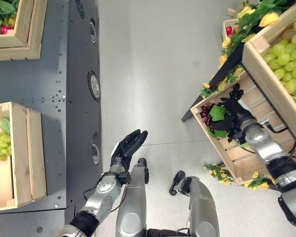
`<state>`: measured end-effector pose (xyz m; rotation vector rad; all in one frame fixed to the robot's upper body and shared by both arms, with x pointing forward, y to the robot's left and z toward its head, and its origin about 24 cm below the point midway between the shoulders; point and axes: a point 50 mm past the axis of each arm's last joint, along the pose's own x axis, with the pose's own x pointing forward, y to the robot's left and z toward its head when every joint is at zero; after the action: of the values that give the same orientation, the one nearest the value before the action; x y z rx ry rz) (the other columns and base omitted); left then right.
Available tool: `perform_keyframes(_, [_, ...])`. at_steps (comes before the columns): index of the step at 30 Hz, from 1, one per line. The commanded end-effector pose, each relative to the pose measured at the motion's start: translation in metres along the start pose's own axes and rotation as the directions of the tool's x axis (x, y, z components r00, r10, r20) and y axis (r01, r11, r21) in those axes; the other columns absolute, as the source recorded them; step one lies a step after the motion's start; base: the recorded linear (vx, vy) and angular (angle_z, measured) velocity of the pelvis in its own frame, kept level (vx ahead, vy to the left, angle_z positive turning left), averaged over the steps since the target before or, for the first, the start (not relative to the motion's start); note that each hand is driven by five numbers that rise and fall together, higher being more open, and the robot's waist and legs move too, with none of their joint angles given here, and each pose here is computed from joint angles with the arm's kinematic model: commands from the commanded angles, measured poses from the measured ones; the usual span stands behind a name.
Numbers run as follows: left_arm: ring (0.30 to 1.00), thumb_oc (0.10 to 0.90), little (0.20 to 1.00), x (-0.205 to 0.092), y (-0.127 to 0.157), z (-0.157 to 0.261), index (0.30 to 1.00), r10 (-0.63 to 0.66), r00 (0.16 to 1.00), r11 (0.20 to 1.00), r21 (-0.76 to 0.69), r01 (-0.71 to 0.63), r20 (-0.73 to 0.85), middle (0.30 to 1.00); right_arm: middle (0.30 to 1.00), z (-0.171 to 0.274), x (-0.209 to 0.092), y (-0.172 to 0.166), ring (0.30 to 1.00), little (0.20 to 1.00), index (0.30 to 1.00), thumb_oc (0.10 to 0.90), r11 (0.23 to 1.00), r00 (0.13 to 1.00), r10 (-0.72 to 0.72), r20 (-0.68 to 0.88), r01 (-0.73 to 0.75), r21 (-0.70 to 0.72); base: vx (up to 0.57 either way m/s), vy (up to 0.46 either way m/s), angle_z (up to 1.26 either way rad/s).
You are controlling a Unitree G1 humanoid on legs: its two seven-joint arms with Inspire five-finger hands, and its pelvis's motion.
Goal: Pick up the fruits from the basket on one side to the basket on the other side
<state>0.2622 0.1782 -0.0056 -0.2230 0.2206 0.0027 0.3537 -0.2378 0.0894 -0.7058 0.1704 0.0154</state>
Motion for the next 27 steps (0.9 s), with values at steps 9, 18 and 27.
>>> perform_keyframes(9, [0.9,0.8,0.9,-0.006,-0.016,0.01,0.9,-0.021,0.994,0.999,-0.046,0.026,0.108,0.9,0.9,0.032,-0.021,0.047,0.9,0.9,0.9,0.8,0.999,0.968,0.015,0.251,-0.003,-0.049,0.08,0.01,-0.05])
perform_keyframes(18, [0.9,0.8,0.9,-0.023,-0.004,-0.011,0.9,0.002,0.999,0.999,0.047,-0.004,0.043,0.9,0.9,-0.001,-0.069,0.123,0.9,0.9,0.9,0.8,0.927,0.92,0.307,0.243,-0.347,0.142,0.1,-0.03,0.05])
perform_keyframes(27, [0.9,0.8,0.9,-0.031,0.03,-0.012,0.9,0.101,0.995,0.985,0.138,-0.102,0.013,0.9,0.9,-0.021,-0.092,0.149,0.9,0.9,0.9,0.8,0.812,0.888,0.411,0.208,-0.46,0.36,0.01,-0.109,0.24])
